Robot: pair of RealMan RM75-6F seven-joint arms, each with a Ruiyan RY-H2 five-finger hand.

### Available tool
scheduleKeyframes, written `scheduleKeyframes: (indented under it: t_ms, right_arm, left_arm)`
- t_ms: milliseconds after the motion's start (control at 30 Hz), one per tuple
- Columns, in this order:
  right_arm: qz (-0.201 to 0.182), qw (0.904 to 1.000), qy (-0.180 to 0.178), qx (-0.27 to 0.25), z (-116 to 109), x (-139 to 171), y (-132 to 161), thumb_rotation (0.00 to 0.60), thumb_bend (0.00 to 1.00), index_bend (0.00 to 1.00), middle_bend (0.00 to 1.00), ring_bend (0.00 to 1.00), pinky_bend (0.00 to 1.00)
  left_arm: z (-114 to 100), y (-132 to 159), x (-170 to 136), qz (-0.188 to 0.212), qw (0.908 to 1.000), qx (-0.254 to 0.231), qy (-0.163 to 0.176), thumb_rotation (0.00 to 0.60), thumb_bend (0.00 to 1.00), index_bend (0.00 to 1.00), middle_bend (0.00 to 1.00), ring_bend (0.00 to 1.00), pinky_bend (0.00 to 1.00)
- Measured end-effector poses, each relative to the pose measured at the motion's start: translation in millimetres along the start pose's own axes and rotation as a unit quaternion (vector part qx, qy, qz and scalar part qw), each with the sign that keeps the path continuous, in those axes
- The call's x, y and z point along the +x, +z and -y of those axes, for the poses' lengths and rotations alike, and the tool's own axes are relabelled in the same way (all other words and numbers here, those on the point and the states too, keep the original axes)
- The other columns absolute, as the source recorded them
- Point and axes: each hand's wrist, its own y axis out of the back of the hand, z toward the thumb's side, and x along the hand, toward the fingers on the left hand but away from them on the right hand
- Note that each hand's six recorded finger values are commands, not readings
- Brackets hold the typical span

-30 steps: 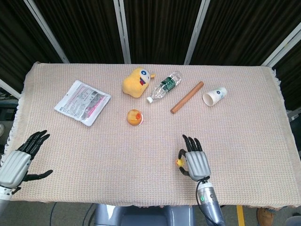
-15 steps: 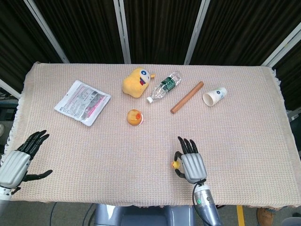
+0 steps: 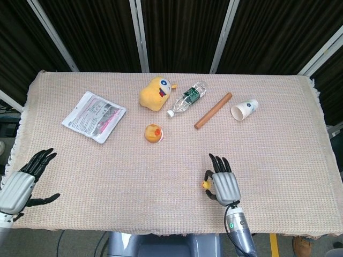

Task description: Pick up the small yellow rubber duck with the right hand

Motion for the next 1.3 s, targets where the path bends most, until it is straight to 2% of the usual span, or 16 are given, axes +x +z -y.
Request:
scheduleKeyframes:
  t_ms: [367,1300]
  right_arm:
    - [0.015,0.9998,0.010,0.002,8.8,-3.7,-12.4,0.600,0.19,0.53,0.00,0.00,0.00]
    - [0.018,0.9996,0.019,0.008,18.9,-9.3,-12.3,0.600,0.19,0.53,0.00,0.00,0.00]
  left_arm:
    - [0.3,0.8,-0.3,0.000,1.0000,0.002,-0.002,0.600,0.00,0.01,0.00,0.00,0.29]
    - [-0.2,0.5,-0.9,0.000,1.0000,0.001,-0.001,0.600,0.00,0.01,0.00,0.00,0.29]
